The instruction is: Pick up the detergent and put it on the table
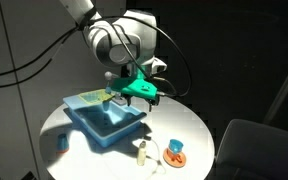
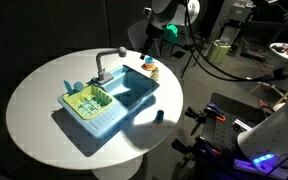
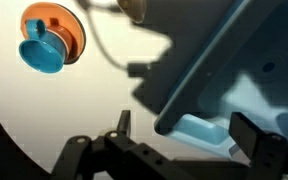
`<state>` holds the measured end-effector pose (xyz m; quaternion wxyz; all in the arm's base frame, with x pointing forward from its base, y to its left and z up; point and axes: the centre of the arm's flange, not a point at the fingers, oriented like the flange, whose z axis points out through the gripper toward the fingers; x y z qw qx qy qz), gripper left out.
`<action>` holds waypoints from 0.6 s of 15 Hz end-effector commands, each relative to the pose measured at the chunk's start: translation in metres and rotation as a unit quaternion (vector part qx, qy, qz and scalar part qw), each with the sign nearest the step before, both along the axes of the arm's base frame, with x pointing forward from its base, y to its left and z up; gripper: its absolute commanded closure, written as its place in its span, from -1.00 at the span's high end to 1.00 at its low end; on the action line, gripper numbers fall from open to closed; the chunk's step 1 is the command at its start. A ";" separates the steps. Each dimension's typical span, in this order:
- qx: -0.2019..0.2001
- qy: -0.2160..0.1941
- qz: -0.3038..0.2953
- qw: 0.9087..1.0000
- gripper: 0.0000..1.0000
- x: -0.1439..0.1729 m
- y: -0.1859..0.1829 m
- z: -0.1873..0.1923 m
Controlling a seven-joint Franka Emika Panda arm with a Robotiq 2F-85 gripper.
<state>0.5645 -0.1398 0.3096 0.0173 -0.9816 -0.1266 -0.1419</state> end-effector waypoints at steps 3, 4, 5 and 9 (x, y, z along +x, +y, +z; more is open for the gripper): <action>0.019 0.045 -0.083 0.995 1.00 -0.005 0.020 0.025; 0.027 0.061 -0.087 0.994 1.00 -0.006 0.024 0.027; 0.034 0.080 -0.092 0.992 1.00 -0.007 0.027 0.029; 0.047 0.139 -0.104 0.984 1.00 -0.016 0.041 0.038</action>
